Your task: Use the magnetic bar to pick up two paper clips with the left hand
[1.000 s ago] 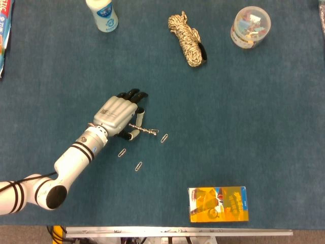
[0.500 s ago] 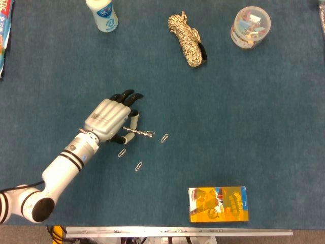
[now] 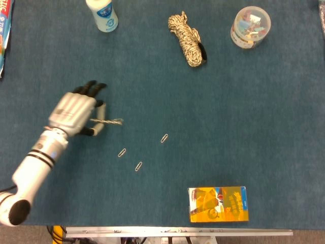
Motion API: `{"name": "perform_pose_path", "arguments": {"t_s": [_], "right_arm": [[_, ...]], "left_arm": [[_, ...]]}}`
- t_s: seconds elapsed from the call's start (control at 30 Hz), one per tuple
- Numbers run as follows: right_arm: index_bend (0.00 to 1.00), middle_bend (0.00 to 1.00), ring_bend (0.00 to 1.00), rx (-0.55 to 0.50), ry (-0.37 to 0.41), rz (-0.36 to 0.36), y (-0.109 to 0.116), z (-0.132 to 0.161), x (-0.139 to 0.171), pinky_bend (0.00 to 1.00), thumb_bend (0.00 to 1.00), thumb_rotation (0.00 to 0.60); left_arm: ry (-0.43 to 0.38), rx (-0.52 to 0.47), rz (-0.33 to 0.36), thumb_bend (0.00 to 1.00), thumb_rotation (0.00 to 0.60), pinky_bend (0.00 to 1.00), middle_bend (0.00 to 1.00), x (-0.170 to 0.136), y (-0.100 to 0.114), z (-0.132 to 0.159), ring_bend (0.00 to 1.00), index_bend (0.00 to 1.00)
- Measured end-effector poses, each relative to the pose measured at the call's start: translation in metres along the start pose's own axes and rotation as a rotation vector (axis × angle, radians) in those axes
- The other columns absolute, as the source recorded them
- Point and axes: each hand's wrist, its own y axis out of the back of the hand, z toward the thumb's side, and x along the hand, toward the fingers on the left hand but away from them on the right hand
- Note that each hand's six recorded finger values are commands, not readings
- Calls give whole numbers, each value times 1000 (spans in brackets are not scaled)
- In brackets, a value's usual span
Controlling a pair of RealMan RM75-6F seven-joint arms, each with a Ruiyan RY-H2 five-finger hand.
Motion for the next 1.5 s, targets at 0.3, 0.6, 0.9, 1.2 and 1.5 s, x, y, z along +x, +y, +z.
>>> {"name": "perform_pose_path", "arguments": {"t_s": [0.3, 0.6, 0.9, 1.2, 1.5], "right_arm": [[404, 304, 206, 3, 10, 13, -4, 5, -3, 303, 97, 600], [404, 304, 206, 11, 12, 18, -4, 9, -5, 303, 97, 600], [404, 304, 206, 10, 9, 19, -4, 9, -5, 303, 97, 600], [404, 304, 206, 8, 4, 15, -3, 7, -4, 303, 97, 600], [404, 304, 206, 10, -4, 43, -12, 8, -6, 303, 97, 600]], "left_arm": [[125, -47, 12, 345, 600, 164, 118, -16, 3, -50, 57, 559], [213, -82, -17, 345, 600, 170, 117, -22, -15, -87, 62, 530], [240, -103, -19, 345, 600, 170, 69, -31, -25, -101, 62, 125], [261, -136, 88, 345, 600, 170, 67, -54, -4, -111, 69, 111], [294, -128, 336, 345, 600, 170, 111, -97, 37, -128, 89, 212]]}}
